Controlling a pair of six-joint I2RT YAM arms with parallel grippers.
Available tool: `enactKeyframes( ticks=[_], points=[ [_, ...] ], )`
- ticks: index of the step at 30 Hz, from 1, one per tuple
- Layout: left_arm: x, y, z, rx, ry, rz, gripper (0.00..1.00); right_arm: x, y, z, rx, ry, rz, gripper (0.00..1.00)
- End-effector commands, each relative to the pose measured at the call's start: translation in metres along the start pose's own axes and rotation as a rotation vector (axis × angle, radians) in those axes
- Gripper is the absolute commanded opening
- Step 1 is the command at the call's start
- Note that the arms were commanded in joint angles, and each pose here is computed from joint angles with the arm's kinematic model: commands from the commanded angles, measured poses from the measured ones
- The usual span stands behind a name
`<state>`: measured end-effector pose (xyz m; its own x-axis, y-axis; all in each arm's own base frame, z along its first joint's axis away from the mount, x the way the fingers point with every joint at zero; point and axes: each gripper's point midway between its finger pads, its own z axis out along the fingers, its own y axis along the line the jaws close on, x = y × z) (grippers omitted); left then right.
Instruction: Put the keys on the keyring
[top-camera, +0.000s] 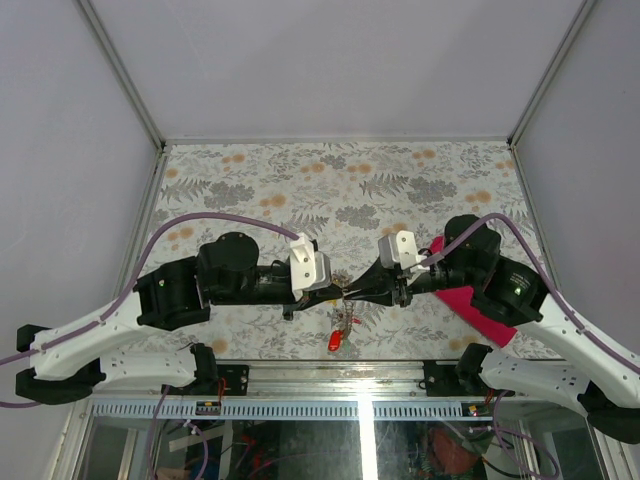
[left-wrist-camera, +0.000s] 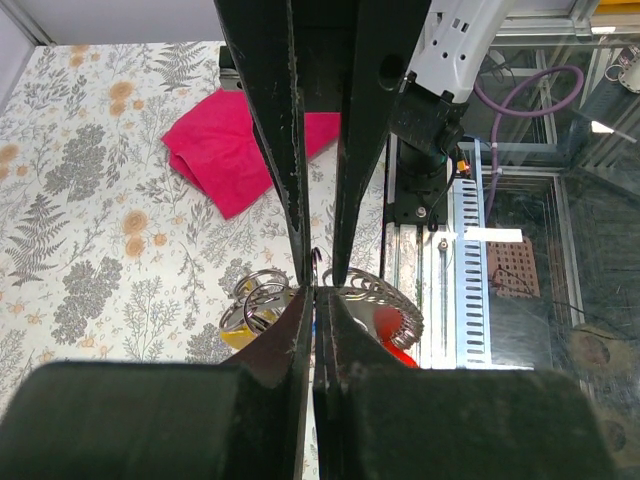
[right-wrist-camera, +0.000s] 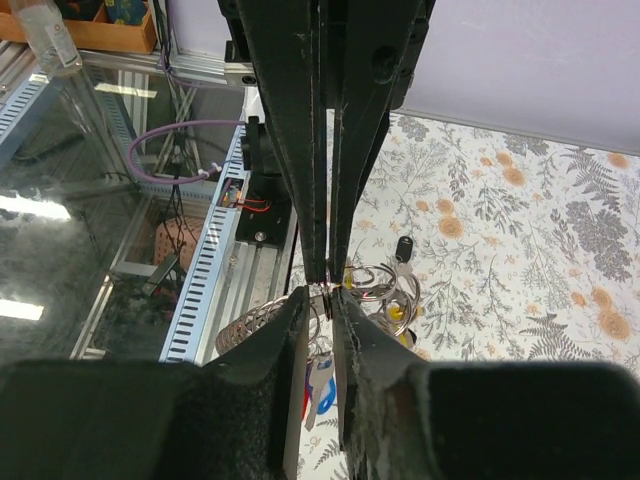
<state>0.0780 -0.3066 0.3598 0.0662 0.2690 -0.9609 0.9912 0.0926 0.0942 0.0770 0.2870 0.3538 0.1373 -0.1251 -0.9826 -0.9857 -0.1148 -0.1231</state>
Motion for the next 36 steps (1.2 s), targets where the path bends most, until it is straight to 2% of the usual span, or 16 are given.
enactKeyframes(
  ticks=[1,4,7,11,14,17,27,32,36],
  points=[
    [-0.026,0.001,-0.004,-0.003,-0.083,0.021,0.0,-0.015,0.0,0.004,-0.017,-0.062,-0.02,0.19],
    [-0.026,0.001,-0.004,-0.003,-0.083,0.02,0.0,-0.014,0.0,0.005,-0.022,-0.065,-0.018,0.14],
    [-0.028,0.001,-0.005,-0.006,-0.087,0.02,0.0,-0.011,0.002,0.006,-0.033,-0.057,-0.012,0.0],
    [-0.03,0.004,-0.008,-0.028,-0.104,0.014,0.02,-0.008,0.004,0.004,-0.036,-0.06,-0.05,0.0],
    [-0.032,0.006,-0.012,-0.049,-0.134,-0.002,0.17,-0.012,0.005,0.001,-0.021,-0.118,-0.124,0.0],
    [-0.031,0.006,-0.018,-0.069,-0.162,-0.034,0.24,-0.017,0.007,-0.005,0.006,-0.186,-0.224,0.0],
    [-0.028,0.004,-0.029,-0.1,-0.249,-0.145,0.27,-0.037,0.01,-0.018,0.055,-0.304,-0.476,0.0],
    [-0.026,0.006,-0.029,-0.118,-0.263,-0.176,0.27,-0.041,0.011,-0.022,0.073,-0.334,-0.563,0.0],
    [-0.014,0.018,-0.025,-0.195,-0.247,-0.262,0.28,-0.038,0.009,-0.024,0.091,-0.329,-0.577,0.0]
  ],
)
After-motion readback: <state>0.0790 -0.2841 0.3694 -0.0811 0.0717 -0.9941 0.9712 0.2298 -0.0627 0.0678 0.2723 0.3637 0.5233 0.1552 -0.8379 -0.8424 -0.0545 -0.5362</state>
